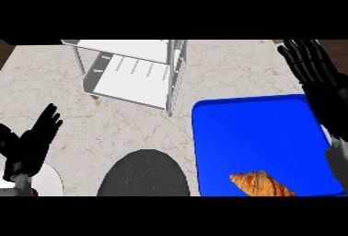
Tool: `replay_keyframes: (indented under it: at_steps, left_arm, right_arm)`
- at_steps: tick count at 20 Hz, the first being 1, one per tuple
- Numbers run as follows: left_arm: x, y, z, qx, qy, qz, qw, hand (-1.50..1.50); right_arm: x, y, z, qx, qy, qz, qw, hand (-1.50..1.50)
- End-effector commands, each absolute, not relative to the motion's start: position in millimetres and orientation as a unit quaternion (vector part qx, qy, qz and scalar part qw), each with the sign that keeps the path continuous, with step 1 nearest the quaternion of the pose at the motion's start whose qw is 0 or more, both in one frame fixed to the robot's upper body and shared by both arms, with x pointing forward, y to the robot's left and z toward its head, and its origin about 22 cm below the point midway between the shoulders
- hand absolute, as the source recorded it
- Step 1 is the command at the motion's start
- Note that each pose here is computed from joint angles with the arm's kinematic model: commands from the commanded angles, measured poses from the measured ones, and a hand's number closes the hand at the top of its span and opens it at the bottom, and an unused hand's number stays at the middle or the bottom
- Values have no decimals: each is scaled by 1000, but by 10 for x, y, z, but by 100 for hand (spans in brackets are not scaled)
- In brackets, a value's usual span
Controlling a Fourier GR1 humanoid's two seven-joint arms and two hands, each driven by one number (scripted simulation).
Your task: Pick the croissant from the tray and place it in the tiered basket
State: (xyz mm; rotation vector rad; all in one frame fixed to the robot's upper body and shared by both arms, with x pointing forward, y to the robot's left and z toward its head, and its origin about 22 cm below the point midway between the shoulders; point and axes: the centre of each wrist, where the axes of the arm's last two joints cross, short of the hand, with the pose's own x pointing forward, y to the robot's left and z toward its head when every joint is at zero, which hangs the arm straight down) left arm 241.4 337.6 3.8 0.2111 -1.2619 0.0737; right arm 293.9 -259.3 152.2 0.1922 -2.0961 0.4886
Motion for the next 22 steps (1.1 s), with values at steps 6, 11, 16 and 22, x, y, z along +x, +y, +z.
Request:
replay_keyframes:
  at_steps: [6,11,16,22]
  left_arm:
    - [2749,2627,338,-11,-665,-54,745,0]
    - [2822,2372,332,-51,-638,-75,765,0]
    - [2757,2305,218,-49,-638,-64,766,0]
    - [2732,2346,171,-45,-642,-62,763,0]
  right_arm:
    - [2774,-2541,749,408,-730,261,483,150]
    - [2750,-3300,-118,235,-742,126,615,-150]
    - [2704,-3722,371,274,-744,301,530,-150]
    - [2572,-3873,1016,132,-727,457,496,-150]
